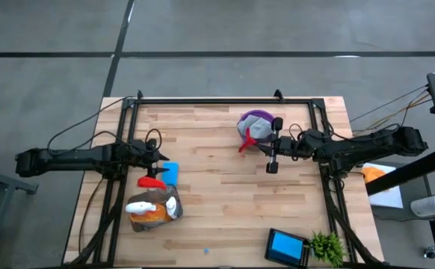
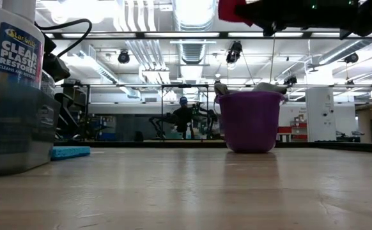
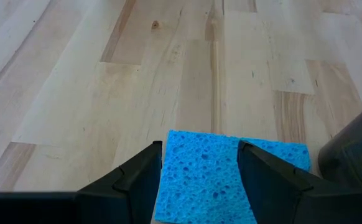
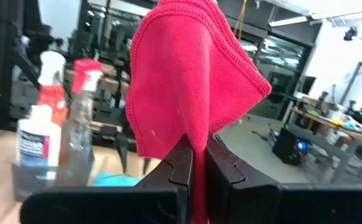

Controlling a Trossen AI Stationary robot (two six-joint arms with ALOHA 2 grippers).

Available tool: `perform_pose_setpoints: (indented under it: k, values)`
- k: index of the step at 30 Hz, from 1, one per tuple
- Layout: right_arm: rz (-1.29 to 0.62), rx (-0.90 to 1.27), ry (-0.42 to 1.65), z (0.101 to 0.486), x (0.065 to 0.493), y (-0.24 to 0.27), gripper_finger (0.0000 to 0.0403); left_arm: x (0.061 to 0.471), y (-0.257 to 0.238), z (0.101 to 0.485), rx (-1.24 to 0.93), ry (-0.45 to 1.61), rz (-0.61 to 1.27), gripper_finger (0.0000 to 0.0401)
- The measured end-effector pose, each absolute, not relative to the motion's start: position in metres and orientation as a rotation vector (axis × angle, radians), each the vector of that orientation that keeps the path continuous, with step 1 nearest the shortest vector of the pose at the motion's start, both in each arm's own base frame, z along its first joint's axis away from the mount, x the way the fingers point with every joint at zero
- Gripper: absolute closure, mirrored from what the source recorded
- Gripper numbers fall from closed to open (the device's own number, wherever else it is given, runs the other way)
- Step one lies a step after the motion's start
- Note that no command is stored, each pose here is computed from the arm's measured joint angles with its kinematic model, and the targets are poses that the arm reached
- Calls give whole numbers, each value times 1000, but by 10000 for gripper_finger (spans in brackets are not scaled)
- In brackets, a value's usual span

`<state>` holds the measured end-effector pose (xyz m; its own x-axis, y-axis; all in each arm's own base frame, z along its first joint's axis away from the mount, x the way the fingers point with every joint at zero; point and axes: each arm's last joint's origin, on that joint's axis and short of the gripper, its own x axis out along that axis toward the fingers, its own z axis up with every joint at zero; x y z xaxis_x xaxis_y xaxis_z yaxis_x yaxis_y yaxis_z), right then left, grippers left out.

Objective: Pick & Place Kitchen Items
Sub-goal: Put the red microfiber towel into the purple bucket

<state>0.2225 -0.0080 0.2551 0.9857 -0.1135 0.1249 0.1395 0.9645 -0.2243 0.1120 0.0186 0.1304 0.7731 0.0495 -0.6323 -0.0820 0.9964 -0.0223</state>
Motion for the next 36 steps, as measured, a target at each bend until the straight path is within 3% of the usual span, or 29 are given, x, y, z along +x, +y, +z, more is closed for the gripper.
perform_pose_setpoints:
  k: [12, 23, 29, 36]
  values:
    - [-276, -186, 48, 241, 220, -36, 385, 112, 19, 130, -50, 683, 72, 187]
    - [-532, -122, 434, 260, 222, -64, 385, 112, 19, 130, -50, 683, 72, 187]
    - [-570, -91, 564, 274, 223, -66, 385, 112, 19, 130, -50, 683, 72, 187]
    - [-564, -93, 736, 264, 225, -69, 385, 112, 19, 130, -50, 683, 72, 187]
